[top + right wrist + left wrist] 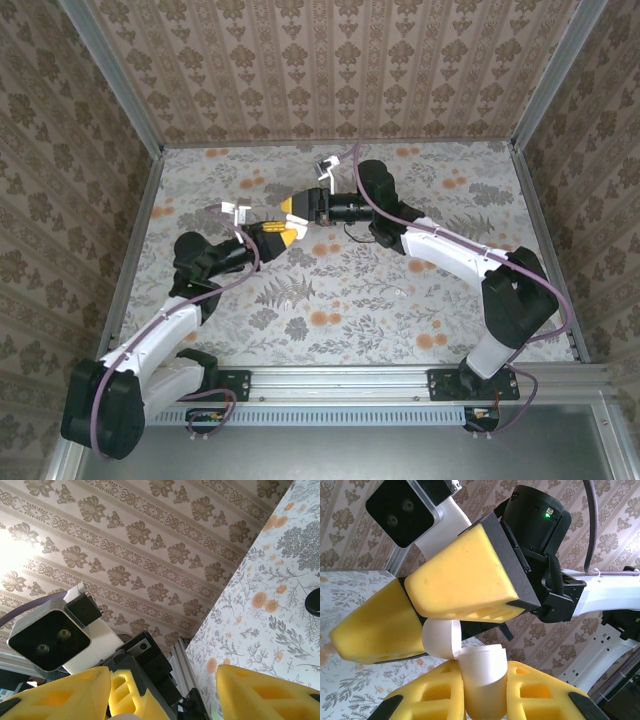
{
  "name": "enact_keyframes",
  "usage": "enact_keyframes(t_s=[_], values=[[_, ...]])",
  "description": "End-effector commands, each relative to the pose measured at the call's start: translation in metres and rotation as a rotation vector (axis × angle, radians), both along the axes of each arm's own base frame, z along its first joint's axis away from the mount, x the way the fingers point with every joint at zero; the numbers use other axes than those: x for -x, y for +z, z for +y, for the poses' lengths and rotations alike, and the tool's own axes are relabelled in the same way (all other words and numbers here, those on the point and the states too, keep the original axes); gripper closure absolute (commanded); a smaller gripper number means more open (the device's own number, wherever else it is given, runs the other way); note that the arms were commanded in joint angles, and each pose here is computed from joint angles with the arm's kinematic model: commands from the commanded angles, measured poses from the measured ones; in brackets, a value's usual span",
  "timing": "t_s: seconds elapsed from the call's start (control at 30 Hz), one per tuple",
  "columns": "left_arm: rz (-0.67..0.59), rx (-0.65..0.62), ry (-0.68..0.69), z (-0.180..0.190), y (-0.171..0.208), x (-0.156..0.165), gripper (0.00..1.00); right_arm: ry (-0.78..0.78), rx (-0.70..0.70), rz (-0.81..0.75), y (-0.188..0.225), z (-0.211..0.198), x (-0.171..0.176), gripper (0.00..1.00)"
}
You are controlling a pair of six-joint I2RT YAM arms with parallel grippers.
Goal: Insert wireless bluetooth earbuds into charging case
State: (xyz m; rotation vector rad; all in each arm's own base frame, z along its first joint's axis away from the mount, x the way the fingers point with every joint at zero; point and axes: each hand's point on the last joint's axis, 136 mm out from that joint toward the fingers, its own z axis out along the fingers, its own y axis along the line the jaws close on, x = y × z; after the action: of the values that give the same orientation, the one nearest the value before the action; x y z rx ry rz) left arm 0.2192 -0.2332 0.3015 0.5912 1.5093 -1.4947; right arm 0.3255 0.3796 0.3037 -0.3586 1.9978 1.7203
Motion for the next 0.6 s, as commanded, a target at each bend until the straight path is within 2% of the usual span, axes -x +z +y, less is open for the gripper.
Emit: enact_keyframes(t_s=[0.0,0.27,0.57], values=[[-0.126,0.016,-0.009,0.005,0.014,0.013,1.0,-0.047,0.031,-0.024,0.009,-0.005,-0.006,0.41],[-0.098,-0.001,0.036,0.012,0.003,0.005,1.0,-0.059,0.056,-0.073,0.031,-0.012,0.0,0.4],[-0.041,-0.017,0.12,0.03,-0.018,-0.007,1.0,-0.124,0.144,-0.058,0.03,-0.033,0.009,0.4]])
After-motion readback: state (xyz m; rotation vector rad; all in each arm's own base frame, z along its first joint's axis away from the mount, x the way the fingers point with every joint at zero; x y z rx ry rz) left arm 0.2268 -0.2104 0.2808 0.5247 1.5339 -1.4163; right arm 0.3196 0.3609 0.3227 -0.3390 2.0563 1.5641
